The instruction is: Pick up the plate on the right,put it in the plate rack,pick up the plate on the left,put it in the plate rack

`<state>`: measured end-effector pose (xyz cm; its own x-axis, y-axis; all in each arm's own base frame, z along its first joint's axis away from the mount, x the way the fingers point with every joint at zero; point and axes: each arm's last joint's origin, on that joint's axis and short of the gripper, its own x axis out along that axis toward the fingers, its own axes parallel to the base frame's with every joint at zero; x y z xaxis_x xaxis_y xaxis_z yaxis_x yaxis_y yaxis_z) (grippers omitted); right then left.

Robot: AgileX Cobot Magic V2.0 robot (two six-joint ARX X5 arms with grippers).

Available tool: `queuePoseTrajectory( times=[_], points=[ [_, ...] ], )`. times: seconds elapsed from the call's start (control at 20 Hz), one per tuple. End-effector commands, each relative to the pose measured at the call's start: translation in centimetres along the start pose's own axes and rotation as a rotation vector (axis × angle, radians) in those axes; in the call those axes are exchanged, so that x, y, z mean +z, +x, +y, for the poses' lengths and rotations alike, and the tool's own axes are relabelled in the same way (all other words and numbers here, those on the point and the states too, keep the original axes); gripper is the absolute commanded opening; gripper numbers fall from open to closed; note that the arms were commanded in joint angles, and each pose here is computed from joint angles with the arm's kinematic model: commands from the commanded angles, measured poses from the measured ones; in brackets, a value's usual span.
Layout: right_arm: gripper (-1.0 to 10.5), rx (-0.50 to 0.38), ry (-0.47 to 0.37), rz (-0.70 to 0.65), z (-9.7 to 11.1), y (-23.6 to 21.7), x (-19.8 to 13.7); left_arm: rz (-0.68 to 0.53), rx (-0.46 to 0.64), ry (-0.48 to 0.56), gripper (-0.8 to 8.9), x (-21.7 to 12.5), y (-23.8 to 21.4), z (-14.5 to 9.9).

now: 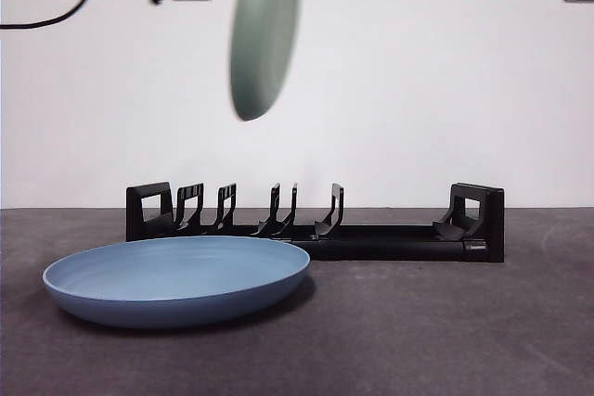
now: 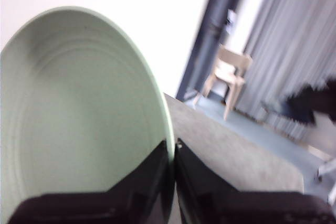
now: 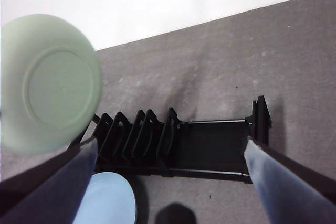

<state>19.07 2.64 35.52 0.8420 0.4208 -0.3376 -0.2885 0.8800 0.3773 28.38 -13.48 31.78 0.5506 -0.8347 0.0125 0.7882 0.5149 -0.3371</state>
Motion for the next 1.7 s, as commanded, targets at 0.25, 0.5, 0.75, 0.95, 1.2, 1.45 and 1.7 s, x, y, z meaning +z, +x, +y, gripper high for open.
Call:
queuePoseTrajectory(
  times=[0.25, 0.5, 0.75, 0.95, 1.2, 1.45, 1.7],
  points=[
    [4.7, -0.004, -0.006, 0.004, 0.0, 0.1, 0.0, -0.065, 0.075, -0.151, -0.10, 1.3, -2.0, 2.6],
    [4.7, -0.004, -0.006, 0.005, 0.0, 0.1, 0.0, -0.076, 0.106, -0.202, -0.10, 1.4, -2.4, 3.4],
    [4.7, -0.004, -0.006, 0.006, 0.0, 0.1, 0.0, -0.067, 0.141, -0.224, -0.10, 0.7, -1.9, 4.1],
    [4.7, -0.005, -0.003, 0.012, -0.1, 0.1, -0.1, -0.039, 0.164, -0.251, -0.10, -0.4, -1.3, 5.1],
    [4.7, -0.010, 0.002, 0.028, -0.1, 0.1, -0.2, -0.002, 0.203, -0.287, -0.09, -1.9, -0.5, 6.5],
    [4.7, -0.028, -0.001, 0.023, -0.2, 0.1, -0.2, 0.041, 0.225, -0.319, -0.09, -3.4, 0.2, 7.6],
    [4.7, -0.028, -0.001, 0.024, -0.2, 0.1, -0.2, 0.084, 0.303, -0.323, -0.09, -4.5, 0.3, 8.3]
  ],
)
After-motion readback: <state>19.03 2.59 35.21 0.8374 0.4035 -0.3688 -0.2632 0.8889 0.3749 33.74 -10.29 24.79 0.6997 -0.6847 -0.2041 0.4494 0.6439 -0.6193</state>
